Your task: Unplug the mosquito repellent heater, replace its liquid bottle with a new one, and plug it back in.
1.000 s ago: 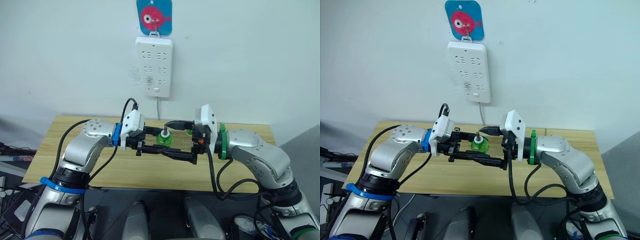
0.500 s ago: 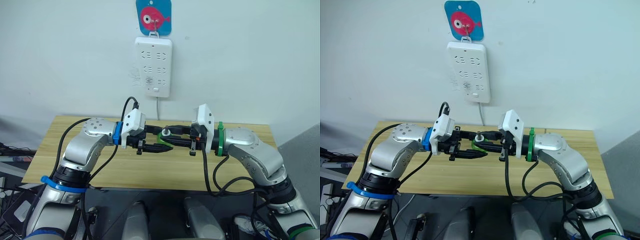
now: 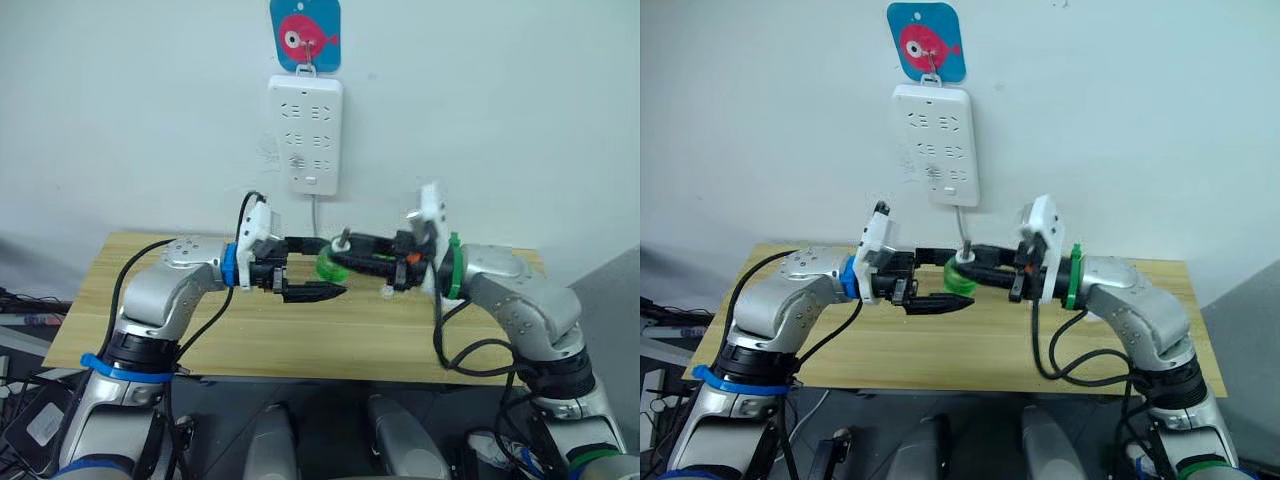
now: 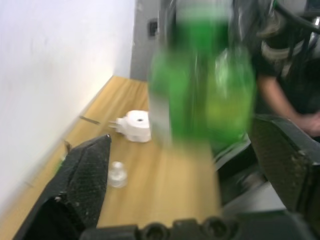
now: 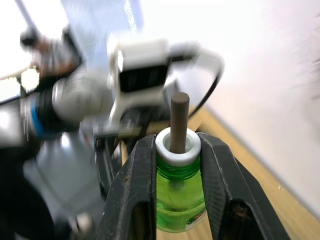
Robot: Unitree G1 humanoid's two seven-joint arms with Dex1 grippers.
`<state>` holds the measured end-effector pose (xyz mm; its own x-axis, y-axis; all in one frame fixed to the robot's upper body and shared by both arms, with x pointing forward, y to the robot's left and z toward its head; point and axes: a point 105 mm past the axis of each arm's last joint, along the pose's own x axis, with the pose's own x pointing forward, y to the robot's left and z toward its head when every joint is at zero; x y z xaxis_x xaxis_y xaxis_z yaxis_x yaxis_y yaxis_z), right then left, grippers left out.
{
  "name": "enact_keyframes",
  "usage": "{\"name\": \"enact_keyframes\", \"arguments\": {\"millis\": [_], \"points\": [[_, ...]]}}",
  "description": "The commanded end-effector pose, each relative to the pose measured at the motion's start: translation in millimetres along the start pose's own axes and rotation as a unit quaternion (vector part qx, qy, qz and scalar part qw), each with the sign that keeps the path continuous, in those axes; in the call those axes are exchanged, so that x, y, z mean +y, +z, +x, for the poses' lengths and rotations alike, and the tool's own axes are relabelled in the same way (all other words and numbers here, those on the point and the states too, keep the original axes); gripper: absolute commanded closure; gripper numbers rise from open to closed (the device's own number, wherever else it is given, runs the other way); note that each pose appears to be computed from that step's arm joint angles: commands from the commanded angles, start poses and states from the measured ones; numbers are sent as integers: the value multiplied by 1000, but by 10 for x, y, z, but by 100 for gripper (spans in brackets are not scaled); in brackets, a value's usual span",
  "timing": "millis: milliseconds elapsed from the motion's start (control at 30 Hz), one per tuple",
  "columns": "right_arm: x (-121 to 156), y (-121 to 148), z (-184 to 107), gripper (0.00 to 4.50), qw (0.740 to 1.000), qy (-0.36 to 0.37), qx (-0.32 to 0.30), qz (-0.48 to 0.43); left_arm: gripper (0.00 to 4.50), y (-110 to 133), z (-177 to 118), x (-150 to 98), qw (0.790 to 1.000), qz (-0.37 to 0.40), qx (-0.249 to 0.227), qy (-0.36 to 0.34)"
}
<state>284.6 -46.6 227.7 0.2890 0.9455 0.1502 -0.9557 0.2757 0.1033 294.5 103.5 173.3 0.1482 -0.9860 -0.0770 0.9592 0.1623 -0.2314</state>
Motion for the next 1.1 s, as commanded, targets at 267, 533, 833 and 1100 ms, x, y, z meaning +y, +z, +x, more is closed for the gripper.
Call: {"name": "enact_keyframes", "arguments": {"millis": [267, 533, 833, 1100], "points": [[-203, 326, -160, 368, 961, -97, -178, 189, 0, 551, 183, -170, 970, -118, -213, 8], [-144, 360, -134, 368, 947, -105, -202, 228, 0, 697, 331, -169, 946, -168, -278, 15], [-29, 357, -62, 368, 952, -91, -191, 222, 0, 727, 320, -198, 939, -193, -285, -9], [4, 386, -46, 368, 950, -84, -196, 228, 155, 689, 305, -207, 937, -206, -281, -20]]}}
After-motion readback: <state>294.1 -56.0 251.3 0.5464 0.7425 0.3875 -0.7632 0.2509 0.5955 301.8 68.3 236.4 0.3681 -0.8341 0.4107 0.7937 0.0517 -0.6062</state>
